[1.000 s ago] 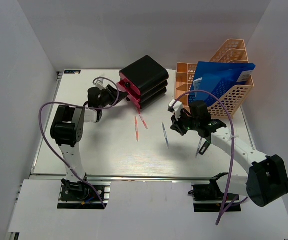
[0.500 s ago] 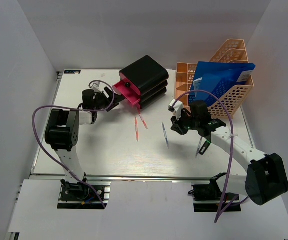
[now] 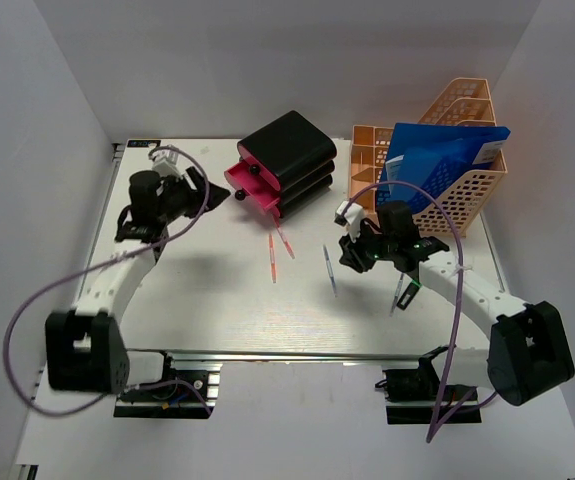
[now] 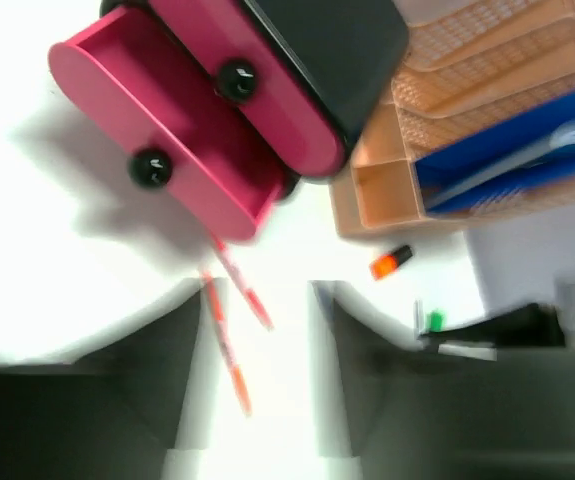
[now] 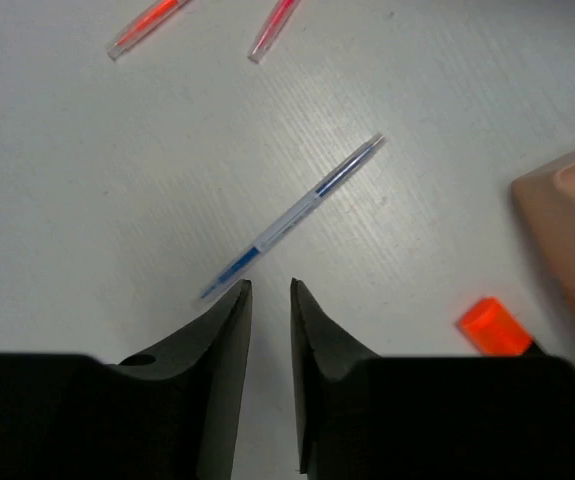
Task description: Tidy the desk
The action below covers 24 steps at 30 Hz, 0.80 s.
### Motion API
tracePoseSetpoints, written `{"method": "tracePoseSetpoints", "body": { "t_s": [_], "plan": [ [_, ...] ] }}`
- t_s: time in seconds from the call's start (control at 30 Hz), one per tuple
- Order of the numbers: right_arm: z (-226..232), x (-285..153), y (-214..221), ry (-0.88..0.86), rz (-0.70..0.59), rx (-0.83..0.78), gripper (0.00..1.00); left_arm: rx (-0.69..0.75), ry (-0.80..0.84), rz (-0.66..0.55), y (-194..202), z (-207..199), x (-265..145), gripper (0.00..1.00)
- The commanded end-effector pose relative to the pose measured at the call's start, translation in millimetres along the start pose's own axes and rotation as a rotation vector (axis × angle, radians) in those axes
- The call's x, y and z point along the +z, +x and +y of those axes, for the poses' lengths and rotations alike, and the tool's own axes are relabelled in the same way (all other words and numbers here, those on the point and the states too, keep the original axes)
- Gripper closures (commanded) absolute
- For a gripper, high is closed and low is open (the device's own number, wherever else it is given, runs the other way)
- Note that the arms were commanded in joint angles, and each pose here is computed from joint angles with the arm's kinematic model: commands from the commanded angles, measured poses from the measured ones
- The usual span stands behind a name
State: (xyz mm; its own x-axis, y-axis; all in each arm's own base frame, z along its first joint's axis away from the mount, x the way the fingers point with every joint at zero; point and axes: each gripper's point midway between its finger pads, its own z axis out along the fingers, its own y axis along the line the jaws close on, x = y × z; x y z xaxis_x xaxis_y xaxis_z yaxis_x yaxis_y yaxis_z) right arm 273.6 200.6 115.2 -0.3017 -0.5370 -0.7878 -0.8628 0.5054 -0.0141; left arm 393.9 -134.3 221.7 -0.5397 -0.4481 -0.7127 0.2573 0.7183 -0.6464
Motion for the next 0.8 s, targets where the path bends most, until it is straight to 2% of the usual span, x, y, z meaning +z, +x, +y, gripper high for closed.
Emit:
{"method": "tracePoseSetpoints", "body": {
  "t_s": [0.0, 0.1, 0.13, 0.17, 0.23, 0.27, 0.3, 0.37, 0.43, 0.53, 0.57, 0.77],
  "plan": [
    [8, 6, 2, -0.049, 0.027, 0.046, 0.75, 0.040, -0.110, 0.136, 51, 16, -48, 0.62],
    [9, 15, 7, -0.050, 0.090, 0.089, 0.94, 0.090, -0.101, 0.133, 66, 10, -76, 0.92],
    [10, 18, 2, -0.048, 0.098, 0.087, 0.94, 0.088, -0.119, 0.165, 84, 18, -83, 0.93],
    [14, 26, 10, -0.059, 0.143, 0.090, 0.93, 0.116, -0.112, 0.133, 81, 13, -92, 0.93],
    [11, 35, 11, -0.031, 0.183, 0.093, 0.77, 0.164, -0.132, 0.105, 78, 13, -103, 0.80],
    [12, 37, 12, -0.031, 0.199, 0.097, 0.69, 0.188, -0.144, 0.095, 75, 13, -107, 0.68],
    [11, 39, 11, -0.026, 0.205, 0.104, 0.63, 0.193, -0.160, 0.083, 72, 13, -111, 0.45],
    [0, 45, 8, 0.020, 0.229, 0.127, 0.55, 0.222, -0.165, 0.034, 66, 11, -117, 0.34],
    [-10, 55, 7, 0.063, 0.262, 0.162, 0.53, 0.248, -0.156, 0.013, 63, 9, -119, 0.29],
    [-24, 60, 15, 0.133, 0.308, 0.177, 0.50, 0.262, -0.179, -0.014, 57, 9, -124, 0.28],
    [-25, 61, 17, 0.140, 0.314, 0.179, 0.44, 0.265, -0.167, -0.019, 57, 7, -125, 0.28],
    [-23, 78, 30, 0.104, 0.366, 0.215, 0.46, 0.280, -0.161, -0.041, 53, 3, -129, 0.27]
  ]
}}
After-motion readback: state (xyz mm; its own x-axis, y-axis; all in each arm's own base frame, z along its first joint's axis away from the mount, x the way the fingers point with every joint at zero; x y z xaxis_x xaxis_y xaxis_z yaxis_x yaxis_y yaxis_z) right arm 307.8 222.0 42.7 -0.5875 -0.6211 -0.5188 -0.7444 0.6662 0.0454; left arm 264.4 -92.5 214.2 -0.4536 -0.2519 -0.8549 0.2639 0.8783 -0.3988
